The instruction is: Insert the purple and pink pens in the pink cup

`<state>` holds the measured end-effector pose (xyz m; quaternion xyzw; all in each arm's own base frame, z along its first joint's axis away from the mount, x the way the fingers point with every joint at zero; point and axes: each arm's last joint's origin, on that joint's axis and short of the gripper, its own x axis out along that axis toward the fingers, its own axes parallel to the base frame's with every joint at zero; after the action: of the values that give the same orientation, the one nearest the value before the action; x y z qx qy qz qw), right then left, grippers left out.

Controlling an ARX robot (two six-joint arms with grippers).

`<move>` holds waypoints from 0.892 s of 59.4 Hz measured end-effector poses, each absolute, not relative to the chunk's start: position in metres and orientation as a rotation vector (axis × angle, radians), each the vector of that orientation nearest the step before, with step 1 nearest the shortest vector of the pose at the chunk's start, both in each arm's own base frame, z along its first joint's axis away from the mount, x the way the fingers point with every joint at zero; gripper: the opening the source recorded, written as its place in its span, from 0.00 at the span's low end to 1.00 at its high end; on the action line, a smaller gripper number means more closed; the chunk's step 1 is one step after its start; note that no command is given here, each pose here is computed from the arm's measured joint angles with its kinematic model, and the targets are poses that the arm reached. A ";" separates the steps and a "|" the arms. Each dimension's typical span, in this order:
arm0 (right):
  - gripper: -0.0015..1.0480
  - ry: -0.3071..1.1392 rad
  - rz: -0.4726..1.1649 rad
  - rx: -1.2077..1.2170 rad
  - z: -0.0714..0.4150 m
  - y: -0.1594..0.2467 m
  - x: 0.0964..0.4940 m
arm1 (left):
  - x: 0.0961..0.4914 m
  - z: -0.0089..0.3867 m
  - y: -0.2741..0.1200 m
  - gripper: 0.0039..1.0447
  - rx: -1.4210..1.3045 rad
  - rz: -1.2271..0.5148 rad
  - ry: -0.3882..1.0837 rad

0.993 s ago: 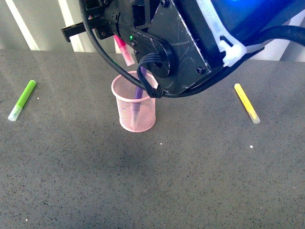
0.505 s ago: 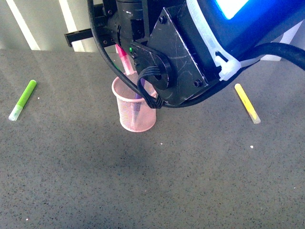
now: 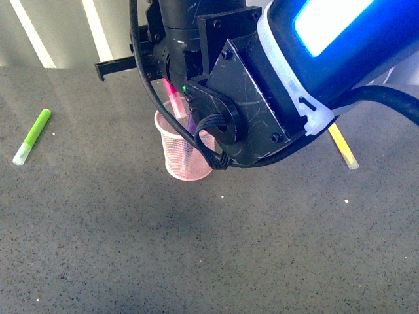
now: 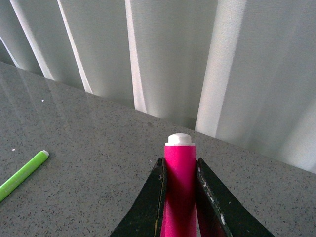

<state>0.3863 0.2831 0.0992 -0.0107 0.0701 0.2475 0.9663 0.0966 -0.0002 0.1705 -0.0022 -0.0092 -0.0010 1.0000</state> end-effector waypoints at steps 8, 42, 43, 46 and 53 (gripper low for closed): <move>0.11 0.160 0.496 -0.029 0.094 0.281 0.383 | 0.097 0.171 0.000 0.94 -0.004 -0.002 -0.018; 0.63 0.228 0.495 -0.027 0.079 0.275 0.374 | 0.097 0.171 0.000 0.94 -0.004 -0.002 -0.018; 0.67 0.231 0.492 -0.028 0.079 0.275 0.374 | 0.097 0.171 0.000 0.94 -0.004 -0.002 -0.018; 0.75 0.230 0.480 -0.028 0.080 0.274 0.373 | 0.097 0.171 0.000 0.94 -0.004 -0.002 -0.018; 0.95 0.210 0.443 -0.034 0.096 0.268 0.367 | 0.097 0.171 0.000 0.94 -0.004 -0.002 -0.018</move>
<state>0.3674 0.2679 0.0956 -0.0167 0.1042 0.2193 0.9699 0.0966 -0.0002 0.1705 -0.0022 -0.0092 -0.0012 1.0000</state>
